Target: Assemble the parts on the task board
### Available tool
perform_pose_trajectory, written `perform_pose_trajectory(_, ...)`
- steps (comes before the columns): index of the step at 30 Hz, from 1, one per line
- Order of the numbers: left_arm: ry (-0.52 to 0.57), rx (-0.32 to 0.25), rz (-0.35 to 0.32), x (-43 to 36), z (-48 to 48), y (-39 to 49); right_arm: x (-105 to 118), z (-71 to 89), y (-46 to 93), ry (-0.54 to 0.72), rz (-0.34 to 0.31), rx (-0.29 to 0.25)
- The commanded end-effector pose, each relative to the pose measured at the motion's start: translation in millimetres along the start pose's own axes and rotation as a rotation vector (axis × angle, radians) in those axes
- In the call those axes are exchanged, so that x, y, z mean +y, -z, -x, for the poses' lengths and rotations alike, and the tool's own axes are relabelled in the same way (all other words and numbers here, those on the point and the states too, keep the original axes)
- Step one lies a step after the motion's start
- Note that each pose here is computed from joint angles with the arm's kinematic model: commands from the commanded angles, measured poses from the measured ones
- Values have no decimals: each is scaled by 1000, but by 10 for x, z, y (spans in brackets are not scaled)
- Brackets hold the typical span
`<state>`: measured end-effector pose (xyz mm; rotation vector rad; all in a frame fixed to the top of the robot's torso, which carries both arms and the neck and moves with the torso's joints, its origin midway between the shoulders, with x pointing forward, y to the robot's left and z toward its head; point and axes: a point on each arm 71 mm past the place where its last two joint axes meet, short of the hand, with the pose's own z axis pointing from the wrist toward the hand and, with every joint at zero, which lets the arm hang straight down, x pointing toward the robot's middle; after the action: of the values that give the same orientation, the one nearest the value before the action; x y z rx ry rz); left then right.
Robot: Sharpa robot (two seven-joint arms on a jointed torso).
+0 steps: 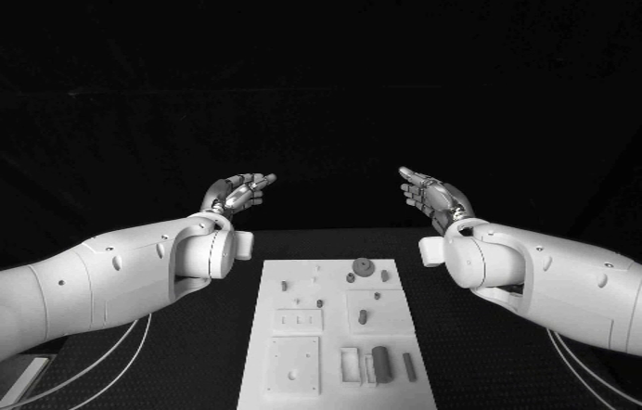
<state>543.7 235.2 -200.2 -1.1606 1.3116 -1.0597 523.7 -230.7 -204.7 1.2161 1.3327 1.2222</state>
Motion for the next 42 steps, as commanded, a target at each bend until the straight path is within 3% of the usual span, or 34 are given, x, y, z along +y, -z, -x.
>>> perform_pose_trajectory(1,48,80,86,-2,-22,-67,7,-43,-84,-6,-108,207)
perform_pose_trajectory(7,43,81,90,-25,0,-98,111,78,-214,22,-160,279)
perform_pose_trajectory(14,43,81,90,-25,0,-98,146,118,-251,32,-177,301)
perform_pose_trajectory(15,48,179,82,-16,54,-46,158,225,-440,747,81,243)
perform_pose_trajectory(26,31,253,62,-36,66,28,141,177,-451,1075,154,317)
perform_pose_trajectory(30,40,279,56,-70,42,100,127,124,-453,1169,172,349)
perform_pose_trajectory(37,58,337,26,-240,5,293,96,4,-443,1356,226,380)
perform_pose_trajectory(42,39,372,-17,-379,-36,336,27,-59,-433,1427,249,396)
